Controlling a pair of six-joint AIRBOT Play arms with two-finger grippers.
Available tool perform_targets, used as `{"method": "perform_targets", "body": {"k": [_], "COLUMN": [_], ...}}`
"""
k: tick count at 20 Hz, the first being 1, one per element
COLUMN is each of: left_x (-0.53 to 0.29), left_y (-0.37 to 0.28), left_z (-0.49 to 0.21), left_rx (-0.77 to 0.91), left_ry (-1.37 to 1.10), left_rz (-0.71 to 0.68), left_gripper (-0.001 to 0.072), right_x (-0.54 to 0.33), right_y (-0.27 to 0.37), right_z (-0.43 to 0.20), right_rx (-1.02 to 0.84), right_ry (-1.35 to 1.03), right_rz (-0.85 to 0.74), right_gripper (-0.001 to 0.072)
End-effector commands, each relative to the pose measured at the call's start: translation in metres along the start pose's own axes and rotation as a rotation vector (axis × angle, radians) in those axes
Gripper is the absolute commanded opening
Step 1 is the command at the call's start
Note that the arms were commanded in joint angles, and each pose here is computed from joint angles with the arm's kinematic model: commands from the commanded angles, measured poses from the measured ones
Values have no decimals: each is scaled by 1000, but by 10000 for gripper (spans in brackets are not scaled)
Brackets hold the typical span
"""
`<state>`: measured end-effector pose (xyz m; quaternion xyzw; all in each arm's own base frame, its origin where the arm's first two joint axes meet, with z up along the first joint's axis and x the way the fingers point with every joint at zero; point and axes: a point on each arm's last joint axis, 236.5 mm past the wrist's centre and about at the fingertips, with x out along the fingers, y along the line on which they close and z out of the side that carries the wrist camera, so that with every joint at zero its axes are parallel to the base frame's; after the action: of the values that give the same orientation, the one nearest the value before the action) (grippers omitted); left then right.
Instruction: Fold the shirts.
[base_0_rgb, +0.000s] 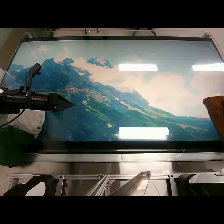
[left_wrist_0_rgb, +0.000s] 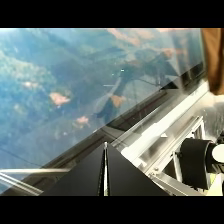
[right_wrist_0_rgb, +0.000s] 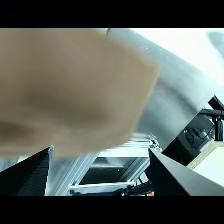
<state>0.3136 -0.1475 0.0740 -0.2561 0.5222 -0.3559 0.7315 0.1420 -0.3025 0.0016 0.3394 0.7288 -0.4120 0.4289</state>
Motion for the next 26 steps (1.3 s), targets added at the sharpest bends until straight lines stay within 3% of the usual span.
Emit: {"method": "perform_targets", "body": {"k": [1, 5, 6, 7, 8, 9, 12, 17, 21, 26], "left_x": [0, -1, -1, -2, -3, -4, -11, -44, -41, -10], "left_y": [-1, -6, -12, -21, -28, -35, -46, -84, -86, -60], "left_z": [1, 4, 7, 12, 16, 21, 32, 45, -2, -83], "left_rx": [3, -2, 2, 16, 29, 35, 59, 165, 159, 83], "left_ry": [-1, -14, -29, -49, -70, -91, -120, -136, -125, -55], "left_rz": [0, -23, -48, -84, -115, -146, -162, -126, -103, -113], "left_gripper": [17, 17, 17, 17, 16, 16, 14, 8, 16, 17], "right_x": [-5, -65, -88, -111, -140, -169, -237, -248, -214, -87], "right_y": [4, 50, 72, 95, 126, 154, 208, 228, 259, 269], "right_z": [2, 15, 14, 10, 1, -11, -51, -125, -235, -344], "right_rx": [-2, -34, -53, -82, -147, -217, -438, -708, -928, -1153], "right_ry": [-8, -154, -187, -210, -233, -245, -337, -557, -542, -496], "right_rz": [22, 254, 362, 482, 636, 785, 1056, 836, 842, 847], "right_gripper": [663, 659, 601, 418, 156, 24, 21, 20, 20, 20]}}
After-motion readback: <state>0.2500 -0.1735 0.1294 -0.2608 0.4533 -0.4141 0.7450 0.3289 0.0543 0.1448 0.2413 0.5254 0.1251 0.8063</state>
